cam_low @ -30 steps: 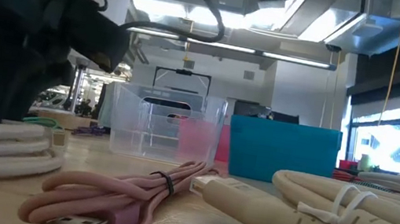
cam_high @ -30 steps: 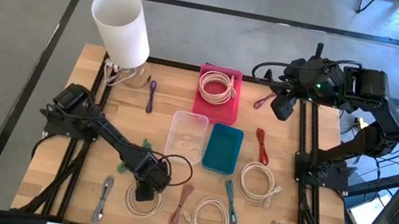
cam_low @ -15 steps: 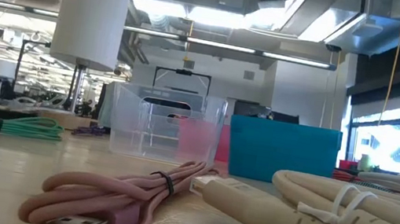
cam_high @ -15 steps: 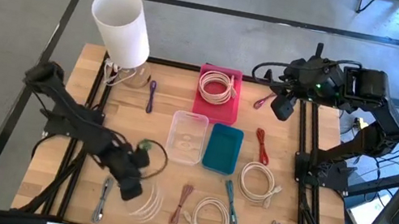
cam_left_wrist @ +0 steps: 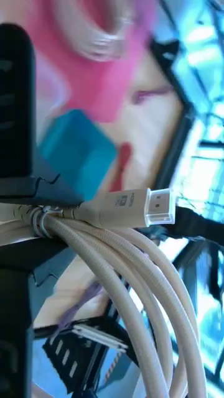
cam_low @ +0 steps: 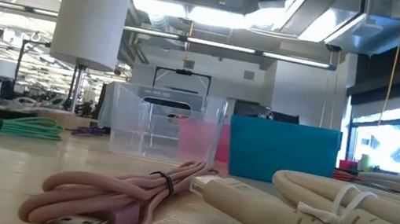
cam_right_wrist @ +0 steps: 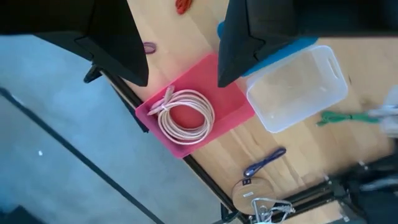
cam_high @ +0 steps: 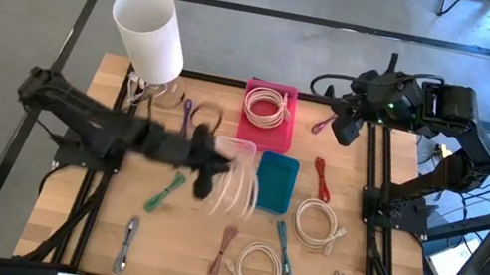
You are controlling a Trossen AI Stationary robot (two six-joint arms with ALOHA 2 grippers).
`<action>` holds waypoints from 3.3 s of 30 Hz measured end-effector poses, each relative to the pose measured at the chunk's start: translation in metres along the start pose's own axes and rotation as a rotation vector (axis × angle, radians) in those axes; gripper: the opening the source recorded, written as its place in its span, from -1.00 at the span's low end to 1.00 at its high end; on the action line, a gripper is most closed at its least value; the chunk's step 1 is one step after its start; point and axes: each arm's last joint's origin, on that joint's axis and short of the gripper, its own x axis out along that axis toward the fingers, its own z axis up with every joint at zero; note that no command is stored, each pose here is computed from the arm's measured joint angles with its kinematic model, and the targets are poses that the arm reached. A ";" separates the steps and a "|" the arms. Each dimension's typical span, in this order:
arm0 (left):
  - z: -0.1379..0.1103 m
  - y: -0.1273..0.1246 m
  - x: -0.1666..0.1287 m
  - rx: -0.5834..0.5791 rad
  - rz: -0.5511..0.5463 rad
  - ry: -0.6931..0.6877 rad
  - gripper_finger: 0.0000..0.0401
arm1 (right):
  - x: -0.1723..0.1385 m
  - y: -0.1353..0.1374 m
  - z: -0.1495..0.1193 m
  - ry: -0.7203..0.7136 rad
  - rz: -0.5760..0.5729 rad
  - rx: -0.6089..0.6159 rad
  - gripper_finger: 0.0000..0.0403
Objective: Pick & Place USB Port
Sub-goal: Put the light brown HDMI cable into the pink bin
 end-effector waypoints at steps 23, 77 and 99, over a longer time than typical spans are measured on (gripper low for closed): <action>0.098 0.200 0.147 0.308 0.230 0.548 -0.72 | 0.045 0.027 0.012 0.087 -0.038 -0.015 -0.02; 0.062 0.292 0.215 0.370 0.441 0.638 0.18 | 0.042 0.023 0.010 0.083 -0.069 -0.074 -0.02; 0.154 0.084 0.016 0.068 -0.544 0.517 0.18 | -0.025 -0.003 -0.012 0.066 0.292 0.106 -0.02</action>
